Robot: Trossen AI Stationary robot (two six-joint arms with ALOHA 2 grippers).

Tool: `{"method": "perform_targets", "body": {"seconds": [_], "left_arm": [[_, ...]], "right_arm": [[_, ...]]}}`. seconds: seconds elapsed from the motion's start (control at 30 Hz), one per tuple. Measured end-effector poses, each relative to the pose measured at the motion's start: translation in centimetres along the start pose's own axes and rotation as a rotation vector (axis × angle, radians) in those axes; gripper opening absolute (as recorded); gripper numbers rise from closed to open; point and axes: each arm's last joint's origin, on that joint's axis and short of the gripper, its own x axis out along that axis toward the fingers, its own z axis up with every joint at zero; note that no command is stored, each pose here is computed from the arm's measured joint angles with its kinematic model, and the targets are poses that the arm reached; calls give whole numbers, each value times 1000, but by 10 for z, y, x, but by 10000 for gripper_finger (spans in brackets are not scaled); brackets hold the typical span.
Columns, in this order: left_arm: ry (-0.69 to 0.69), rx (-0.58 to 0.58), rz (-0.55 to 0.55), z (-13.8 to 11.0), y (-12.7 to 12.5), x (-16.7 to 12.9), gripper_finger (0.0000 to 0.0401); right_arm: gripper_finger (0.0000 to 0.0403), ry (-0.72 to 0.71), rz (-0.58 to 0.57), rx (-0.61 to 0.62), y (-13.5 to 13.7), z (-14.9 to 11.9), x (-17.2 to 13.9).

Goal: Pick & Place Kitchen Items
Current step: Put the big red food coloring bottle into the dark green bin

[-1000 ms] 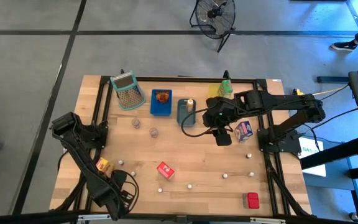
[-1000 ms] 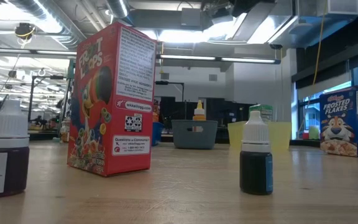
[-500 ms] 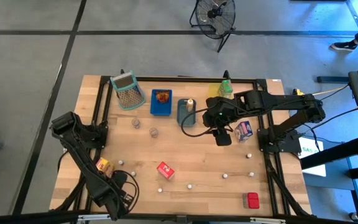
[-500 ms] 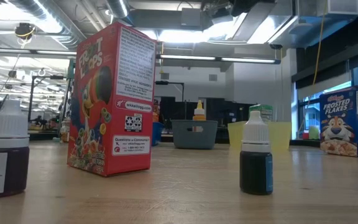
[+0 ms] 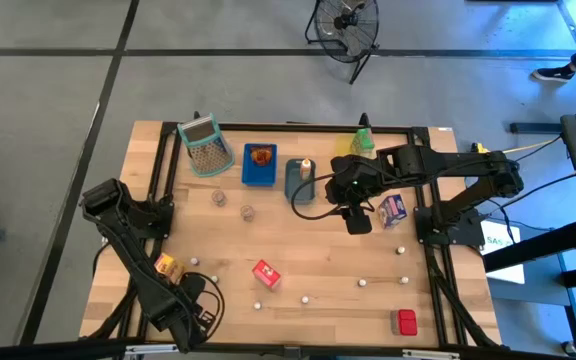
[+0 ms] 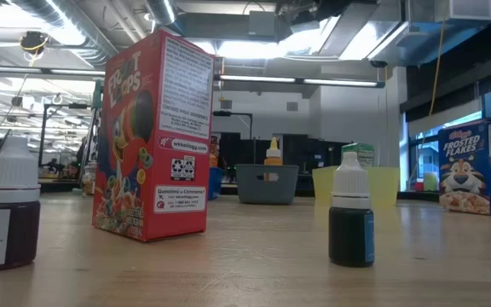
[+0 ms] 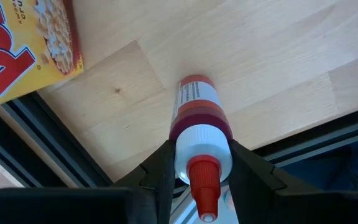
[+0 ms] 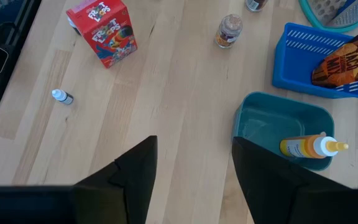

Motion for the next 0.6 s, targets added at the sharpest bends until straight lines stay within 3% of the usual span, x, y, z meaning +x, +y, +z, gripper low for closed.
{"method": "perform_targets", "body": {"seconds": [0.2, 0.6], "left_arm": [[32, -16, 30, 4, -2, -5, 115], [24, 23, 55, 15, -9, -56, 115]], "right_arm": [[211, 1, 0, 0, 0, 0, 0], [211, -8, 7, -40, 4, 1, 0]]}}
